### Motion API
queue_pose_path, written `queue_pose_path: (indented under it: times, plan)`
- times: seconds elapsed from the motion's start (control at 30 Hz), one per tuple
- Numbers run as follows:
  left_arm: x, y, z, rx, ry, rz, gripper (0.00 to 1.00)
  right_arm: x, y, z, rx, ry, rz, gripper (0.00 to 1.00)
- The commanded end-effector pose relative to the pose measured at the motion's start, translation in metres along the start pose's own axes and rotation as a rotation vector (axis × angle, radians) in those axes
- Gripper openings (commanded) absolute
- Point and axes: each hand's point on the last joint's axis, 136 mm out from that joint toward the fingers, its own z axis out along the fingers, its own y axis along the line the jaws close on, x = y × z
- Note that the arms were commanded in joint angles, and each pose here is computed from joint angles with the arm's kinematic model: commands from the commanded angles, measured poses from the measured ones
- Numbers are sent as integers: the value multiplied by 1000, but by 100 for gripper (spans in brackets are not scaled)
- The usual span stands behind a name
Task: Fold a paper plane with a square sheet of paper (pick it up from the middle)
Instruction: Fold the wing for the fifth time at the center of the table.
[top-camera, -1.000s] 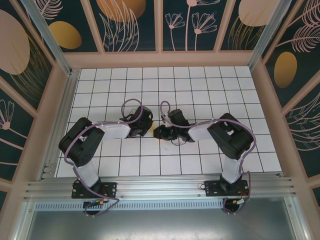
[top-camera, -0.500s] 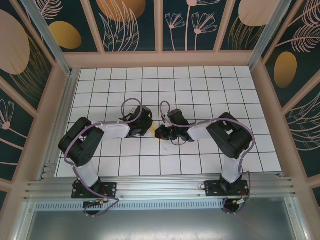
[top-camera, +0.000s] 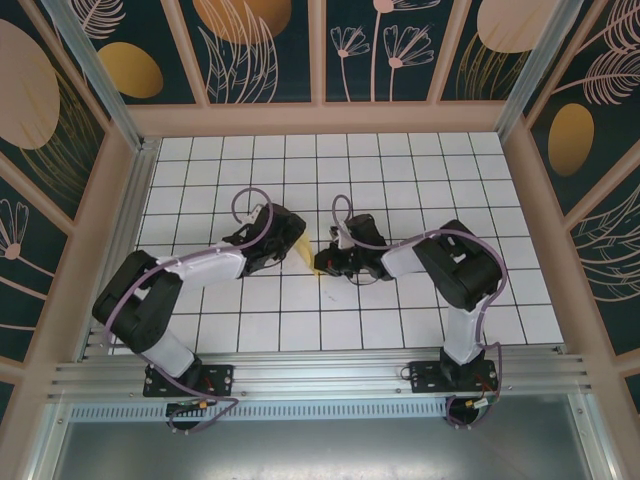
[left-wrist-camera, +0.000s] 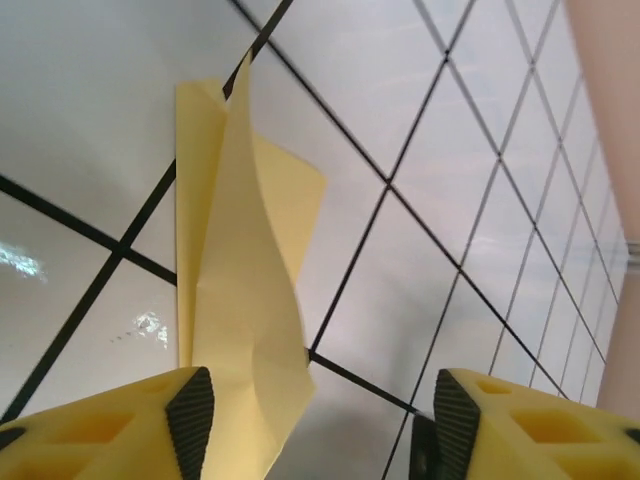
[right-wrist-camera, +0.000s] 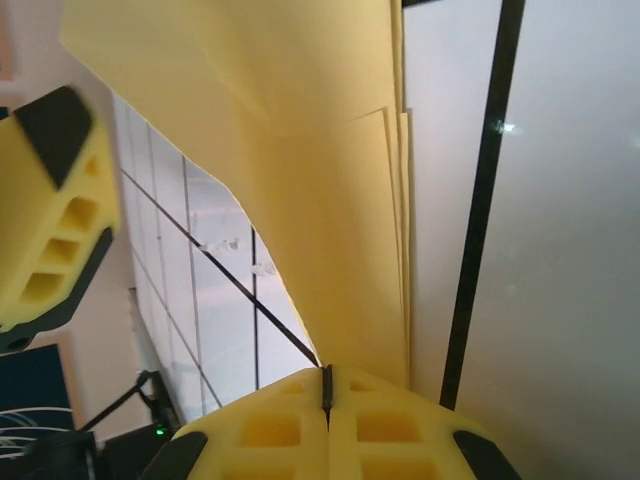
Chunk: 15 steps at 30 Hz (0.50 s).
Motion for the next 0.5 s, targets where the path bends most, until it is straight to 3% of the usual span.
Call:
queue_pose_path:
  times: [0.0,0.2,0.47]
  plan:
    - [-11,8,-11,33,-50,66,65,2,12,-2,-96,39,42,0]
    - [0,19,-14,72,-11,150,60,2,2,-2,-98,66,123,0]
    - [9,17,2,108,23,228,38,2,-14,-1,-85,77,211,0]
